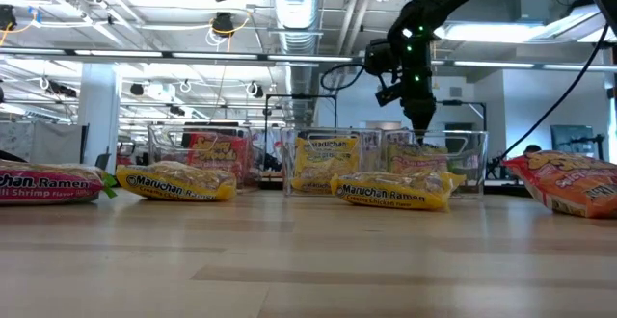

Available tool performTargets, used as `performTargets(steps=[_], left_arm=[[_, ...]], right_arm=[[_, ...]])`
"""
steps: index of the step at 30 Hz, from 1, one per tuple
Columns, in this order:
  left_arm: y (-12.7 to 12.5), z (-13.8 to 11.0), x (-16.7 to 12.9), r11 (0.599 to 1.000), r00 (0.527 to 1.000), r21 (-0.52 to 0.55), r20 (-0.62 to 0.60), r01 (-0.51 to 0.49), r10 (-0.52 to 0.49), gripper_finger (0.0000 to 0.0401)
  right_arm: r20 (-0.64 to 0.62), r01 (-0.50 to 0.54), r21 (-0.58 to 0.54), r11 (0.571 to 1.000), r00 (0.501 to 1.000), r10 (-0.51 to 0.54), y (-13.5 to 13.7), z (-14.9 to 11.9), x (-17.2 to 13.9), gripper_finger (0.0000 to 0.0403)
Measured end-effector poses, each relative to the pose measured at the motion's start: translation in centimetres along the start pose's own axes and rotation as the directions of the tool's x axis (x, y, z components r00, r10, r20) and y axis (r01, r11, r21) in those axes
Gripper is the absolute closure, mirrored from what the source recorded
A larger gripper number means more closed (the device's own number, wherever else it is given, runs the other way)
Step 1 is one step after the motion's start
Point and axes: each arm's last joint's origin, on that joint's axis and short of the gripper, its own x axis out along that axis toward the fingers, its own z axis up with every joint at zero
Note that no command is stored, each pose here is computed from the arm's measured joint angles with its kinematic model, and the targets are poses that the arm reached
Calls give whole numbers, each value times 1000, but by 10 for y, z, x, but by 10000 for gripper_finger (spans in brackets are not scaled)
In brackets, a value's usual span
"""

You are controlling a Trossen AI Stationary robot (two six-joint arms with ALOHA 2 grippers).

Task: Sort Maruchan noodles
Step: Put the green noodle pack into the right transparent bin, then put the orange noodle pack into the left transparent bin

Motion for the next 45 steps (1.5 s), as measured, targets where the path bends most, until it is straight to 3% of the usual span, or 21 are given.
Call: performTargets(steps=[14, 21, 28, 37, 45], left_arm=[[0, 0, 0, 1000, 1000, -14, -3, 1, -1, 229], [-3, 0, 0, 995, 996, -40, 17, 93, -92, 229], [-3, 0, 0, 993, 994, -36, 20, 109, -108, 229], [6, 14, -11, 997, 996, 68, 81, -35, 30, 229], [13, 24, -38, 999, 997, -26, 75, 23, -21, 229]], right_arm=[[92, -16, -11, 1000, 996, 17, -3, 13, -39, 340], [121, -32, 67, 997, 992, 24, 15, 23, -54, 340], [125, -41, -13, 999, 991, 42, 40, 28, -82, 340], [192, 86, -29, 996, 978, -79, 58, 37, -117, 340], [203, 123, 56, 991, 970, -131, 57, 30, -151, 340]])
